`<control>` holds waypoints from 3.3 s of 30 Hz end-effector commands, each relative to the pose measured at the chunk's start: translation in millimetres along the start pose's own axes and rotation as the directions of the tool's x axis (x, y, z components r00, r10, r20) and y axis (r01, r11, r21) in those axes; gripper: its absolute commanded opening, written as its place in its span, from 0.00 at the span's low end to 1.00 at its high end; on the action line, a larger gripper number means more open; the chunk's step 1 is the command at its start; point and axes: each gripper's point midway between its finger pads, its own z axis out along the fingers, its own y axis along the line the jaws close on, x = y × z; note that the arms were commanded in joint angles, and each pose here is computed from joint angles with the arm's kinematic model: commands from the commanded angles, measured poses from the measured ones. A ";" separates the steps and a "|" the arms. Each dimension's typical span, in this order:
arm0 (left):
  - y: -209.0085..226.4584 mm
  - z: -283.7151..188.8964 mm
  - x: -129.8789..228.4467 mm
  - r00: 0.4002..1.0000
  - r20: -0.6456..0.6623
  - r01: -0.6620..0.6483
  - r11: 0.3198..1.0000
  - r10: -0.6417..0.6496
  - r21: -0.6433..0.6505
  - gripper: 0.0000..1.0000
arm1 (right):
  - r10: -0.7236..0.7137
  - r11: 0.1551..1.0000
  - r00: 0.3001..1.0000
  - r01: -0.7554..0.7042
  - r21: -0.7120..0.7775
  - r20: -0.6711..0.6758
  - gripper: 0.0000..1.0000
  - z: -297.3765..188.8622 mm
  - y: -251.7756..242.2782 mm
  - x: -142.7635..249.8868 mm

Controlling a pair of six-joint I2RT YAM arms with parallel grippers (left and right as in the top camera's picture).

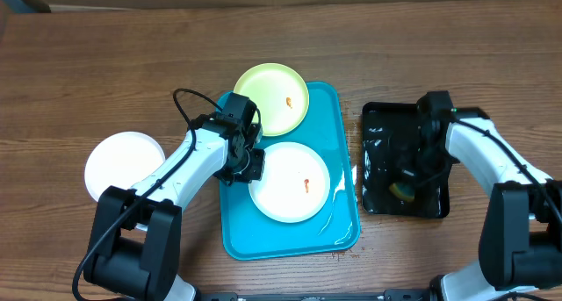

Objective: Clean dirty plates on tray and stack at the side
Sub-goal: 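Scrub the white plate with the sponge in the right gripper, then return the sponge to the black tray with the right gripper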

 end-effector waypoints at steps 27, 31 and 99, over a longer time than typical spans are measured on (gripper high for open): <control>13.1 40.0 23.0 0.999 0.002 -0.040 0.999 0.040 -0.019 0.04 | -0.347 0.874 0.923 0.382 -0.300 0.165 0.04 28.7 241.2 111.1; 14.0 39.9 24.1 0.999 -0.002 -0.035 0.999 0.035 -0.021 0.04 | -0.269 0.929 0.949 0.301 -0.218 0.164 0.04 42.5 221.6 91.3; -162.6 -151.4 -103.0 0.792 0.496 -0.302 0.935 0.356 -0.189 0.04 | 0.193 0.927 0.963 -0.117 -0.356 0.187 0.48 -107.9 -27.3 -61.4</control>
